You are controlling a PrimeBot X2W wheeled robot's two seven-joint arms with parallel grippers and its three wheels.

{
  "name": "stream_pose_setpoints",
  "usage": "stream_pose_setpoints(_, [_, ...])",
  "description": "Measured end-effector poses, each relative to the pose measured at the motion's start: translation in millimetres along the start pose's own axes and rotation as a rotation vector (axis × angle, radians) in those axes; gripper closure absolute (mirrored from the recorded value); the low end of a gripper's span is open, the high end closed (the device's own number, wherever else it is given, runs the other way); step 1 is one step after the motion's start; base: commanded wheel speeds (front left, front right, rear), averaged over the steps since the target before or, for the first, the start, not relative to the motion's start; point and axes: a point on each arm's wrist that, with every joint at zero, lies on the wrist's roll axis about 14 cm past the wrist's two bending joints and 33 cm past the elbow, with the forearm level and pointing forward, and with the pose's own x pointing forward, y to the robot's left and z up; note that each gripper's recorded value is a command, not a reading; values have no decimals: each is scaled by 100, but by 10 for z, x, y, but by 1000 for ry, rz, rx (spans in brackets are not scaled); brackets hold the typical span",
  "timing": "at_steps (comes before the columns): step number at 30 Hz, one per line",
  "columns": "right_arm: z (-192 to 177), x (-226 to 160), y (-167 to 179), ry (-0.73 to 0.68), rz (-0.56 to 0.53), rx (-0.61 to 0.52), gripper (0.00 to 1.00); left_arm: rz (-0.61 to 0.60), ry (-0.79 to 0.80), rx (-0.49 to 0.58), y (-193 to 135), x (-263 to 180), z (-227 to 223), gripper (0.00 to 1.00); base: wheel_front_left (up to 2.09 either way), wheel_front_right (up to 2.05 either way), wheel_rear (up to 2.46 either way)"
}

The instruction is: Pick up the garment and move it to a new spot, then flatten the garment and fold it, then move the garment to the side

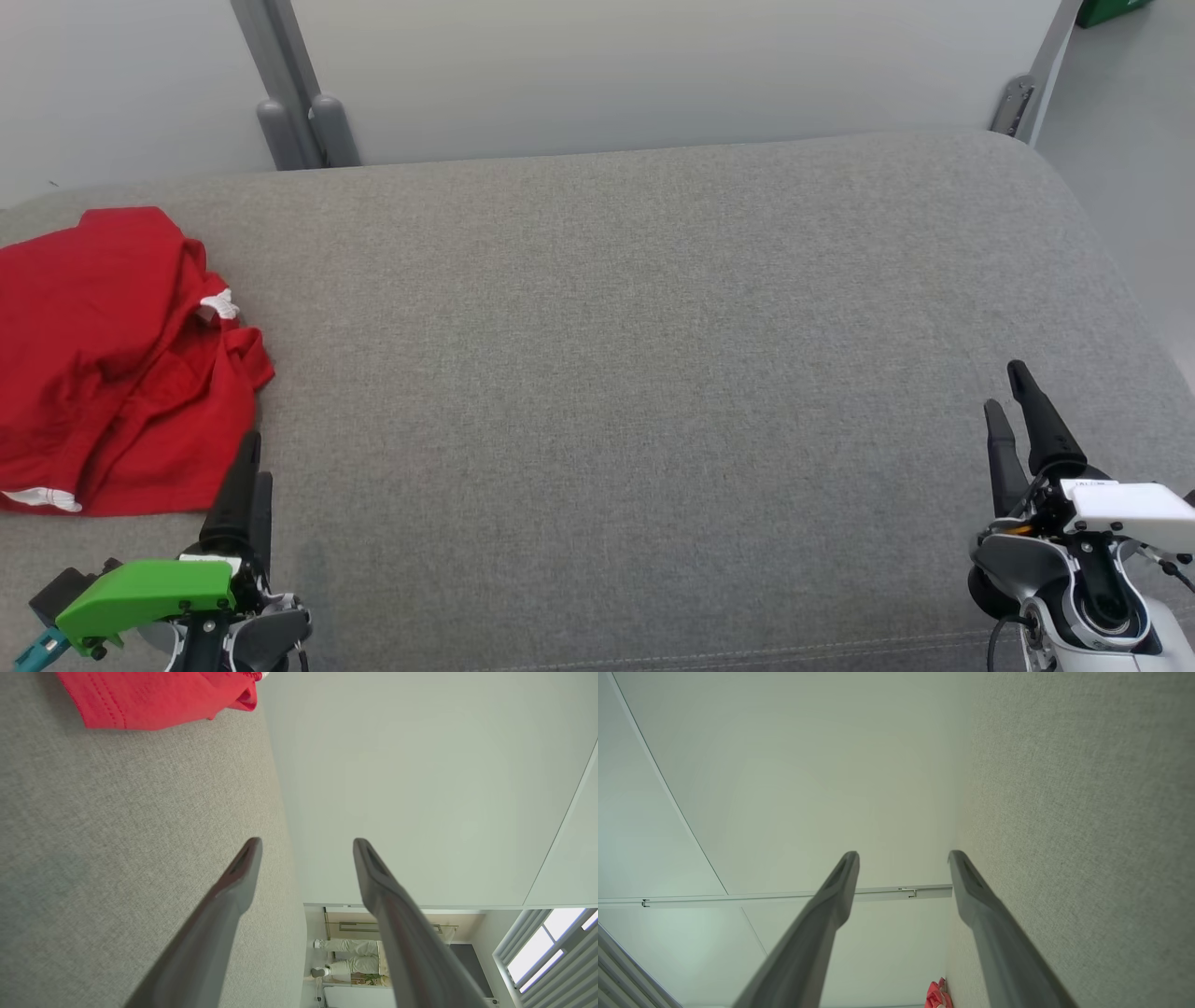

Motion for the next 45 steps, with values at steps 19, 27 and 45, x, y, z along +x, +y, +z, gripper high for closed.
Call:
stream_pose_setpoints(19, [-84,57,259,39,80,-301,0,-63,3,317,-206,14,16,0,0,0,0])
stream_pose_setpoints(27, [-134,58,305,68,108,-494,0,-98,-20,500,-327,16,55,0,0,0,0])
stream_pose_setpoints(45, [-350,88,447,106,205,-896,0,-123,-74,879,-488,-1,13,0,0,0,0])
